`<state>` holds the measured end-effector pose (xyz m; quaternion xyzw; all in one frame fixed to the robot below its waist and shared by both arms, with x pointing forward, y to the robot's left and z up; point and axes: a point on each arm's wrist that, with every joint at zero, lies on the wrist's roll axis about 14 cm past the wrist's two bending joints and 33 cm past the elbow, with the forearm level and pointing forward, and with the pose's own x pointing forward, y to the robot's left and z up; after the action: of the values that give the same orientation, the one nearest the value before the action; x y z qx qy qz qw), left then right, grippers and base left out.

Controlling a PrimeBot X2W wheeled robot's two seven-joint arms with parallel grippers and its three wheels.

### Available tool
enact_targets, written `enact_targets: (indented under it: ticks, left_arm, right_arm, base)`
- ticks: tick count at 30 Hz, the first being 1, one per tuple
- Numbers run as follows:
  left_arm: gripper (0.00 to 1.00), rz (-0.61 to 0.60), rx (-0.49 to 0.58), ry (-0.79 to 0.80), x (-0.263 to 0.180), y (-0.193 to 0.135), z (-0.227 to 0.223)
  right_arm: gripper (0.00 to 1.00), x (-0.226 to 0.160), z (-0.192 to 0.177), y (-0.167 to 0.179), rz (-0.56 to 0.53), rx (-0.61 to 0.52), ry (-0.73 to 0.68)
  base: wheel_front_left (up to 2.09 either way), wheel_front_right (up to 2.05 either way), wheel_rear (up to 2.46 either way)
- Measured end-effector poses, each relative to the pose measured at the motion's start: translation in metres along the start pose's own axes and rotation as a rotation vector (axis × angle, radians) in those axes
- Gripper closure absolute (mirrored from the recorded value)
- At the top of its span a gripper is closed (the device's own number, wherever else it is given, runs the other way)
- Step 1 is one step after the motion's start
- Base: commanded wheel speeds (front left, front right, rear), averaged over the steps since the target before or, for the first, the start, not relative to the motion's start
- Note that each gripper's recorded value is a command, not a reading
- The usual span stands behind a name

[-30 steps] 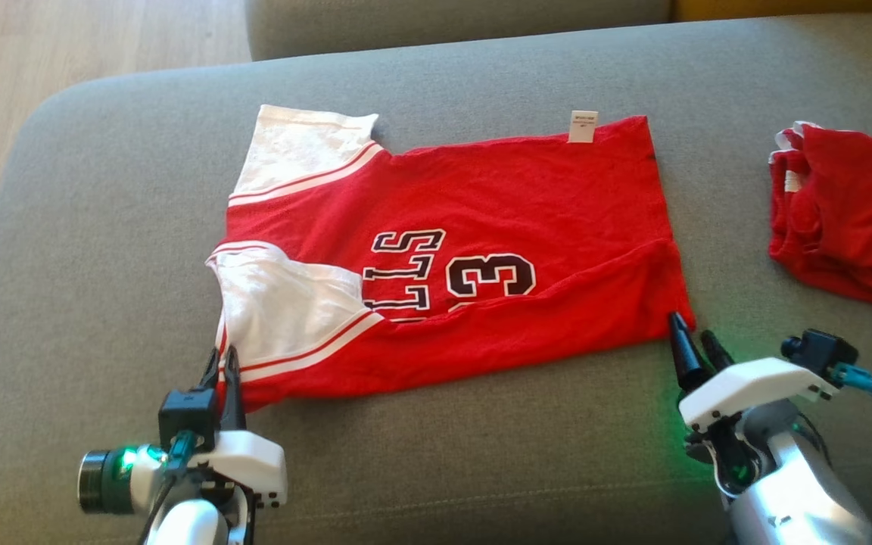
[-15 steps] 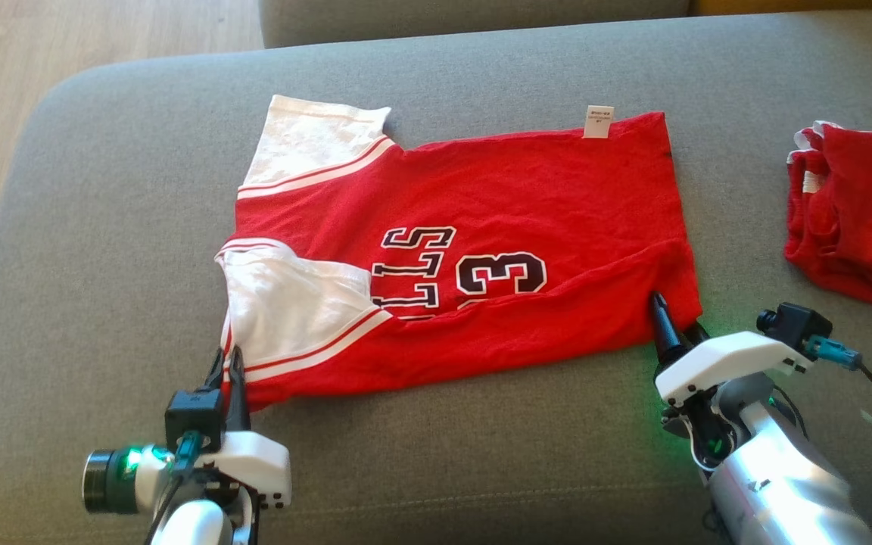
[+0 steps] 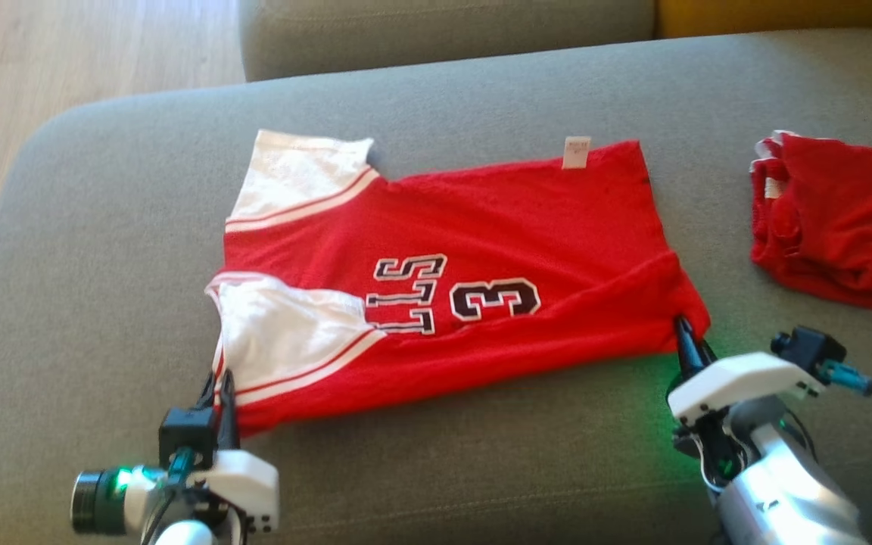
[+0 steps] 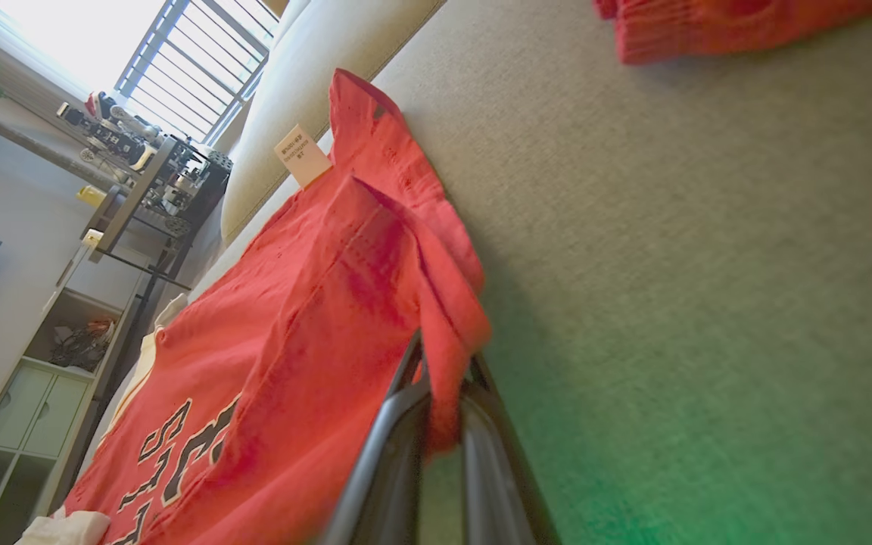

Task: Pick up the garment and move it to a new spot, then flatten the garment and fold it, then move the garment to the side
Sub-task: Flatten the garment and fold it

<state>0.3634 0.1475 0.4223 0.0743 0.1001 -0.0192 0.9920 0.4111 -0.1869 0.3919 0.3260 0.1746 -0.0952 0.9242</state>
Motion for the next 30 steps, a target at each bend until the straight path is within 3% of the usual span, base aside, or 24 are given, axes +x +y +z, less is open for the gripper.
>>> enact_targets:
  ticks: [17,18,19,20,21,26,30]
  left_arm:
    - [1.00,-0.070,0.038,0.092,-0.042,-0.011,-0.022]
    - [0.95,-0.070,0.038,0.092,-0.042,-0.011,-0.022]
    - [0.59,-0.072,0.038,0.093,-0.043,-0.011,-0.022]
    - [0.07,-0.074,0.037,0.095,-0.043,-0.012,-0.021]
    - [0.00,-0.073,0.036,0.092,-0.043,-0.012,-0.020]
    - [0.00,-0.050,0.023,0.070,-0.041,-0.007,-0.015]
    - [0.00,0.036,-0.006,-0.035,-0.036,0.013,0.009]
  right_arm:
    - [1.00,-0.042,-0.017,-0.047,-0.094,0.003,0.004]
    - [0.11,-0.042,-0.017,-0.047,-0.094,0.003,0.004]
    - [0.00,-0.043,-0.018,-0.049,-0.100,0.005,0.005]
    - [0.00,-0.043,-0.018,-0.050,-0.105,0.005,0.006]
    - [0.00,-0.043,-0.017,-0.051,-0.108,0.006,0.004]
    - [0.00,-0.041,-0.003,-0.052,-0.102,-0.039,-0.035]
    - [0.00,-0.031,0.041,-0.022,-0.002,-0.169,-0.165]
  base:
    - [0.00,0.00,0.00]
    - [0.00,0.00,0.00]
    - [0.00,0.00,0.00]
    - [0.00,0.00,0.00]
    - [0.00,0.00,0.00]
    - [0.00,0.00,0.00]
    - [0.00,0.00,0.00]
